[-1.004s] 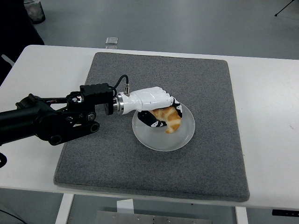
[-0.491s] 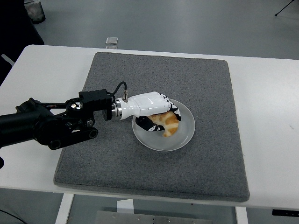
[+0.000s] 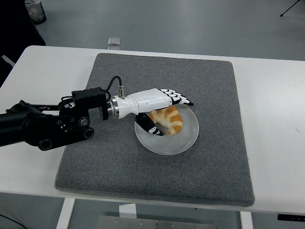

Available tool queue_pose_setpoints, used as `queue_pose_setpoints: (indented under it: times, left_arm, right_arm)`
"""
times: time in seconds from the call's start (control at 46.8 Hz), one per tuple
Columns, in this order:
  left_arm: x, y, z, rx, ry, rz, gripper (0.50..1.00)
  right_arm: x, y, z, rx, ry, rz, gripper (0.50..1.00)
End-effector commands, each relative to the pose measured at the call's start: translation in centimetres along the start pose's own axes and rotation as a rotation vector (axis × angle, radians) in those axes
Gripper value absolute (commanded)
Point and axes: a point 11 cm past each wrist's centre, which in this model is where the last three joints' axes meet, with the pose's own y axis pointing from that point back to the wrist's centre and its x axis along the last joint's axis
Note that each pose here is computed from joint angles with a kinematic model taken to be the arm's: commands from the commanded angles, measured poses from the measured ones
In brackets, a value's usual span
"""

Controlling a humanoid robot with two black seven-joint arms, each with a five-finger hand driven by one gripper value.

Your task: Place the bread on the plate

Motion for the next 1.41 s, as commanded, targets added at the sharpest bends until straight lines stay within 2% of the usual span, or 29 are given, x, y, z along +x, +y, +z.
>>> queue_pose_setpoints:
  times: [0.0, 0.342, 0.94, 1.09, 1.261, 1.389]
  left_arm:
    - [1.3, 0.1, 0.2, 0.003, 0.083, 0.049, 0.996]
    - [5.6, 1.2, -1.0, 0.050, 0.317, 0.229, 0.996]
    - [10.7, 7.0, -6.6, 0.205, 0.763, 0.525, 0.996]
    - [12.5, 9.4, -8.6, 0.178, 0.950, 0.560, 0.996]
    - [14.6, 12.2, -10.4, 0.125, 1.065, 0.601, 0.996]
    - [14.8, 13.7, -12.1, 0.112, 1.187, 0.660, 0.996]
  right_arm:
    - [0.0, 0.0, 0.0, 0.000, 0.000, -0.001, 0.952]
    - [0.0, 0.0, 0.0, 0.000, 0.000, -0.001, 0.952]
    - [0.0, 0.0, 0.0, 0.000, 0.000, -0.001, 0.952]
    - [0.0, 0.0, 0.0, 0.000, 0.000, -0.001, 0.954]
    - [0.0, 0.0, 0.0, 0.000, 0.000, -0.001, 0.952]
    - [0.0, 0.0, 0.0, 0.000, 0.000, -0.001, 0.952]
